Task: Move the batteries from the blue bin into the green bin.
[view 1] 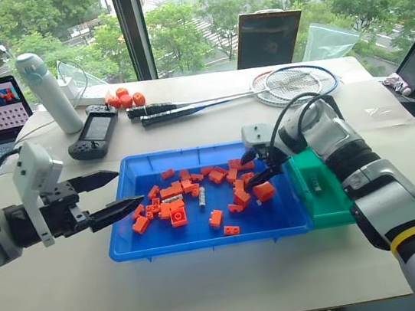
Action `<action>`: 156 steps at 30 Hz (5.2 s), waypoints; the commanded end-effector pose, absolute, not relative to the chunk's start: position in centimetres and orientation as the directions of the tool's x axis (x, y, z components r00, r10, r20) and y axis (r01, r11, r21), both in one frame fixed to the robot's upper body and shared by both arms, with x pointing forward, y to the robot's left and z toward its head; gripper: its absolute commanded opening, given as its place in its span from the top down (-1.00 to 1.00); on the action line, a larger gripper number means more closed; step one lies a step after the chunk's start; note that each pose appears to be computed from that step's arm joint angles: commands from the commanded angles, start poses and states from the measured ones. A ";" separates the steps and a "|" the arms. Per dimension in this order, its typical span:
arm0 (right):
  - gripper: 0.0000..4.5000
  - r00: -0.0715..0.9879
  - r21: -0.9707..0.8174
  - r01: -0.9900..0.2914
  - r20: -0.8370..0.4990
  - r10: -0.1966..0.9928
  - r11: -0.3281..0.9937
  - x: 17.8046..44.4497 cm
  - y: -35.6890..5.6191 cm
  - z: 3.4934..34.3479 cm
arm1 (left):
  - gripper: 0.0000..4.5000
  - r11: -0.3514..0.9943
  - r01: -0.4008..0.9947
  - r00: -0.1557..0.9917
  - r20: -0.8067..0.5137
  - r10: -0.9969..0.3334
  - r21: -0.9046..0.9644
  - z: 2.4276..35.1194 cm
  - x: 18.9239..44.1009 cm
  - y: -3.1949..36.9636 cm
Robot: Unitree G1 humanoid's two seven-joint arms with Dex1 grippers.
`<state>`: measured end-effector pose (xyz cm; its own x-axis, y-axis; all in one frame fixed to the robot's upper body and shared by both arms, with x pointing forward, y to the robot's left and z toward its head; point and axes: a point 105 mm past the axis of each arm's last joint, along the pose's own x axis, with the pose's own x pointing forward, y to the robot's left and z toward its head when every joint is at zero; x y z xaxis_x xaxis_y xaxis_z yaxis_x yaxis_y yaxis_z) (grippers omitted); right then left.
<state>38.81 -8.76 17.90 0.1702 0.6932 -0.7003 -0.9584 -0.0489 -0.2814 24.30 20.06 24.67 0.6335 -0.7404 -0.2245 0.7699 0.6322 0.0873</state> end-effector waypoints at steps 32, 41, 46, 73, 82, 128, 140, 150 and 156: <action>-0.70 0.269 -0.248 -0.958 -0.580 0.769 0.148 37.3 -1.1 12.7 | -1.00 0.629 0.769 0.638 -0.212 -0.740 0.116 25.7 23.5 20.1; -0.12 0.205 -0.252 -0.965 -0.572 0.794 0.067 36.4 -3.5 16.4 | -1.00 0.602 0.793 0.607 -0.203 -0.768 0.093 25.6 23.6 19.5; -0.12 0.260 -0.311 -0.945 -0.519 0.814 0.104 36.4 -8.5 22.3 | -1.00 0.548 0.835 0.549 -0.109 -0.828 0.046 26.9 23.4 18.6; -0.66 0.448 -0.386 -0.894 -0.805 0.389 0.229 35.8 -23.2 19.8 | -1.00 0.466 0.882 0.471 -0.084 -0.878 0.074 27.7 24.7 17.4; -0.99 0.483 -0.418 -0.875 -0.729 0.486 0.242 35.5 -22.5 24.2 | -1.00 0.501 0.861 0.508 -0.101 -0.856 0.083 27.4 24.5 18.2; -0.99 0.136 -0.262 -0.964 -0.629 0.765 -0.044 36.7 5.8 12.2 | -1.00 0.753 0.608 0.794 -0.214 -0.569 0.251 23.3 23.1 23.4; 0.22 0.135 -0.221 -0.975 -0.657 0.742 -0.019 36.9 4.6 11.8 | -1.00 0.739 0.629 0.778 -0.192 -0.599 0.243 23.3 23.5 22.8; 0.26 0.118 -0.289 -0.951 -0.666 0.736 -0.109 36.1 -0.3 15.6 | -1.00 0.727 0.644 0.765 -0.183 -0.617 0.239 23.1 24.0 22.5; 0.26 0.134 -0.282 -0.951 -0.750 0.648 -0.129 35.3 -5.2 15.0 | -1.00 0.711 0.661 0.750 -0.180 -0.636 0.239 23.0 24.6 22.2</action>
<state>35.89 -4.99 14.74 0.1420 0.6634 -0.7347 -0.9591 -0.0914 -0.2679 24.46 22.45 22.17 0.7529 -0.6247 -0.2070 0.6575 0.7276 0.1957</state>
